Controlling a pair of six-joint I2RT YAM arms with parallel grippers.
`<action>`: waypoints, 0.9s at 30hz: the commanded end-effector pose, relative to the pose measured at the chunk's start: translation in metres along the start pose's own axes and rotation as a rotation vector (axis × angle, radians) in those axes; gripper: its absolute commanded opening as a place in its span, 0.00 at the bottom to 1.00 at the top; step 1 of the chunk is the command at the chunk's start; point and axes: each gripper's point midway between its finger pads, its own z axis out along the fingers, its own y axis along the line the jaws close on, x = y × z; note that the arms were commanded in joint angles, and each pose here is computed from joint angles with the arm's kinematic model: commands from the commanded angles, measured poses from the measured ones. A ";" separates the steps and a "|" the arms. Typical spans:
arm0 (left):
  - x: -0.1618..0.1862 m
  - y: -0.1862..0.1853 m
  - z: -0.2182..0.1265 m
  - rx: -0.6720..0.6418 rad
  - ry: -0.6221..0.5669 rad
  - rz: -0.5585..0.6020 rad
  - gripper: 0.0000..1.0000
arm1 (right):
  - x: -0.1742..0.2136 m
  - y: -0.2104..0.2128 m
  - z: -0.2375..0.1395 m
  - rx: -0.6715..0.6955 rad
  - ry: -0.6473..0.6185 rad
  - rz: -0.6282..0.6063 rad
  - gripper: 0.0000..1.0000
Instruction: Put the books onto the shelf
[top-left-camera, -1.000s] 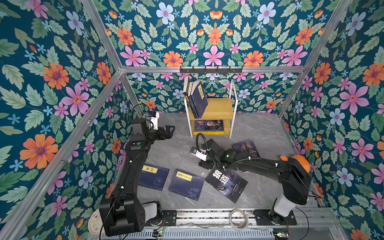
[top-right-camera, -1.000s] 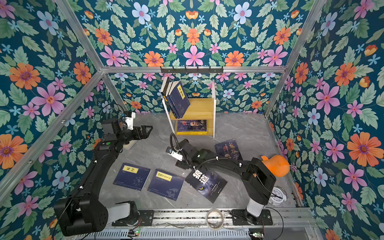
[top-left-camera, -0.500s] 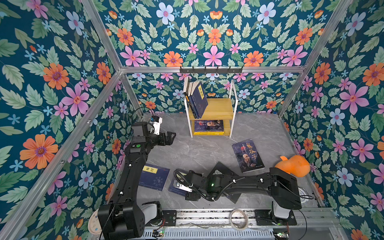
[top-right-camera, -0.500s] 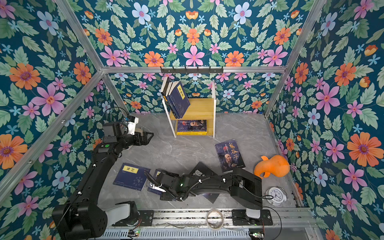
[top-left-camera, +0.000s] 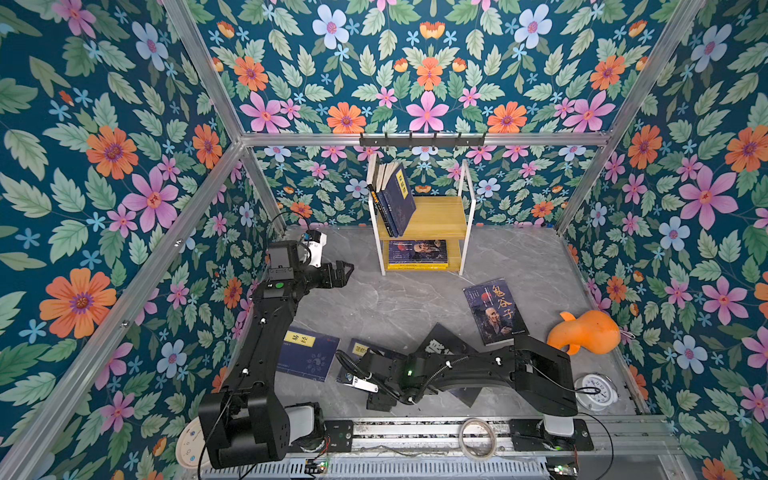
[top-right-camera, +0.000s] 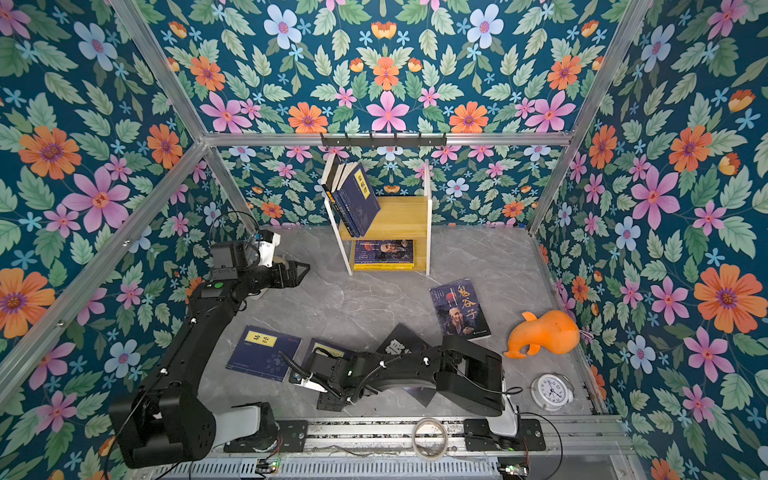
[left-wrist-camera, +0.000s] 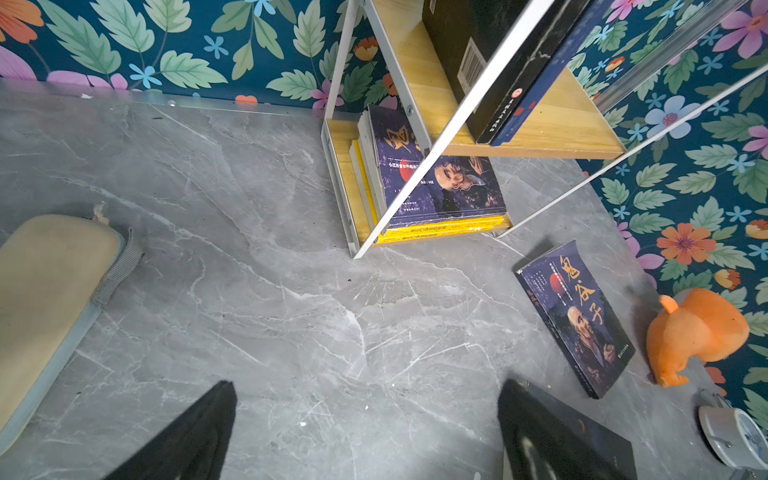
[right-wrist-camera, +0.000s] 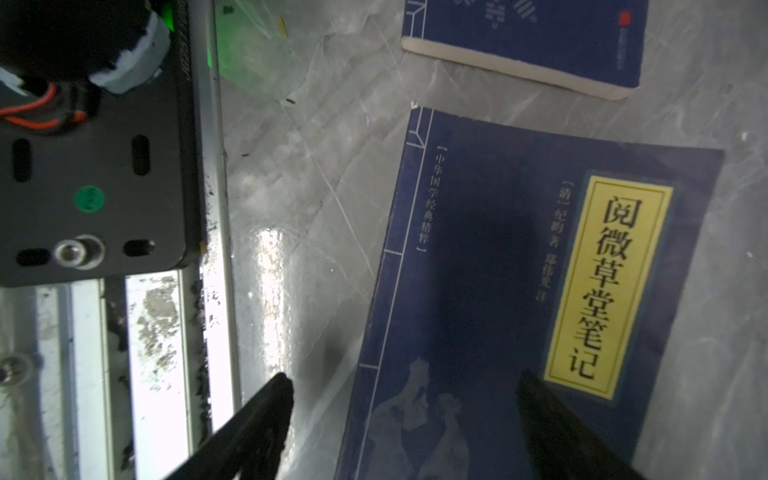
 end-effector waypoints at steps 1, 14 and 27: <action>-0.004 0.000 0.002 0.007 -0.009 -0.002 1.00 | 0.011 0.000 0.010 0.011 0.054 -0.001 0.84; 0.009 0.007 0.008 -0.002 0.095 0.071 1.00 | 0.046 -0.049 0.016 0.133 0.122 0.054 0.77; 0.077 0.036 0.001 -0.122 0.311 0.284 1.00 | 0.044 -0.077 0.026 0.176 0.085 0.041 0.76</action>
